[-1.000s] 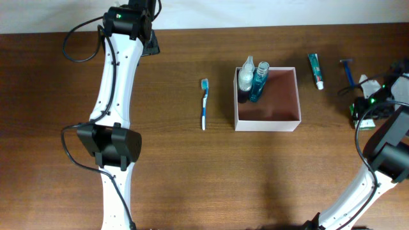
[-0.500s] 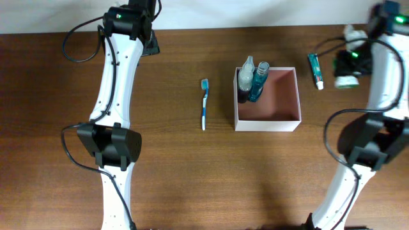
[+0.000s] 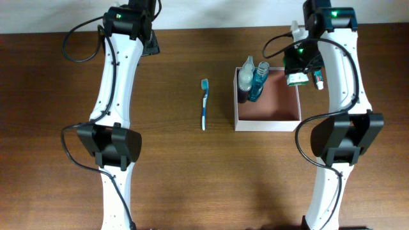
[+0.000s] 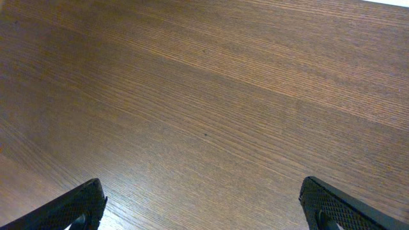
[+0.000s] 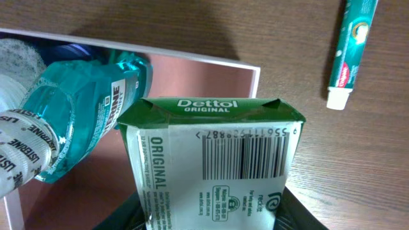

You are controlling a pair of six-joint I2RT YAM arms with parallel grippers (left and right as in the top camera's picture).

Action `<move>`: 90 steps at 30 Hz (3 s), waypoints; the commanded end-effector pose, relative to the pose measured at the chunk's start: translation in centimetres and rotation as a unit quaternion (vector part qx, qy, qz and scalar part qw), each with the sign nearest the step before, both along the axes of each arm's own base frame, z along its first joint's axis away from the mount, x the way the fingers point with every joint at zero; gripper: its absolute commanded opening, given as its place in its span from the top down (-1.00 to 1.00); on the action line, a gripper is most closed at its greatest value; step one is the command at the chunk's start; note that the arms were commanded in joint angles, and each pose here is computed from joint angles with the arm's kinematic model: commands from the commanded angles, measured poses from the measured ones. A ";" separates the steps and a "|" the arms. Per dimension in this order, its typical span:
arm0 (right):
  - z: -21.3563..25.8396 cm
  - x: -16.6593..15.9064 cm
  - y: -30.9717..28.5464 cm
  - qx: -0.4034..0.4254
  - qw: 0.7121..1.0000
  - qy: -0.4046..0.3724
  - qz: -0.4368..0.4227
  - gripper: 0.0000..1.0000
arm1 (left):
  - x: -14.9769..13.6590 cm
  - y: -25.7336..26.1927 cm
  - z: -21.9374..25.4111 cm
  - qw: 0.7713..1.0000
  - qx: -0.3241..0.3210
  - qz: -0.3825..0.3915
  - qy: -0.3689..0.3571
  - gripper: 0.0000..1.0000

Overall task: Pack container
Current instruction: 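Carry the Dettol box left and lower it into the pink box, then release the Dettol box and move the right gripper to the toothpaste tube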

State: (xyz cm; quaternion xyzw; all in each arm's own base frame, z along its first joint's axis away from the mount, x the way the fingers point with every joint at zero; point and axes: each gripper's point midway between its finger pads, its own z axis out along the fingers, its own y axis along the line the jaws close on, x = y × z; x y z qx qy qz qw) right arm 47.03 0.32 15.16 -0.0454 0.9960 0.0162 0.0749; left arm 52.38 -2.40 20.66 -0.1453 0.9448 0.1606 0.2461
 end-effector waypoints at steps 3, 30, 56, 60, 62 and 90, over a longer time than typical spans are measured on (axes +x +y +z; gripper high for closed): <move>-1.8 -1.5 2.1 0.032 0.999 0.041 -0.002 0.17 | -0.1 0.7 0.6 1.000 0.007 0.009 -0.006 -0.99; -6.7 -2.1 0.9 0.002 0.998 0.069 -0.007 -0.18 | -0.1 0.7 0.6 1.000 0.007 0.009 -0.006 -0.99; 0.3 7.1 -15.0 -0.032 0.984 -0.175 -0.028 -0.98 | -0.1 0.7 0.6 1.000 0.007 0.009 -0.006 -0.99; -2.4 8.6 -14.4 -0.019 0.985 -0.173 -0.014 -0.98 | -0.1 0.7 0.6 1.000 0.007 0.009 -0.006 -0.99; -4.3 8.9 -14.1 -0.016 0.986 -0.163 -0.012 -0.98 | -0.1 0.7 0.6 1.000 0.007 0.009 -0.006 -0.99; -16.0 8.0 -13.3 0.014 0.997 -0.075 -0.011 -0.80 | -0.1 0.7 0.6 1.000 0.007 0.009 -0.006 -0.99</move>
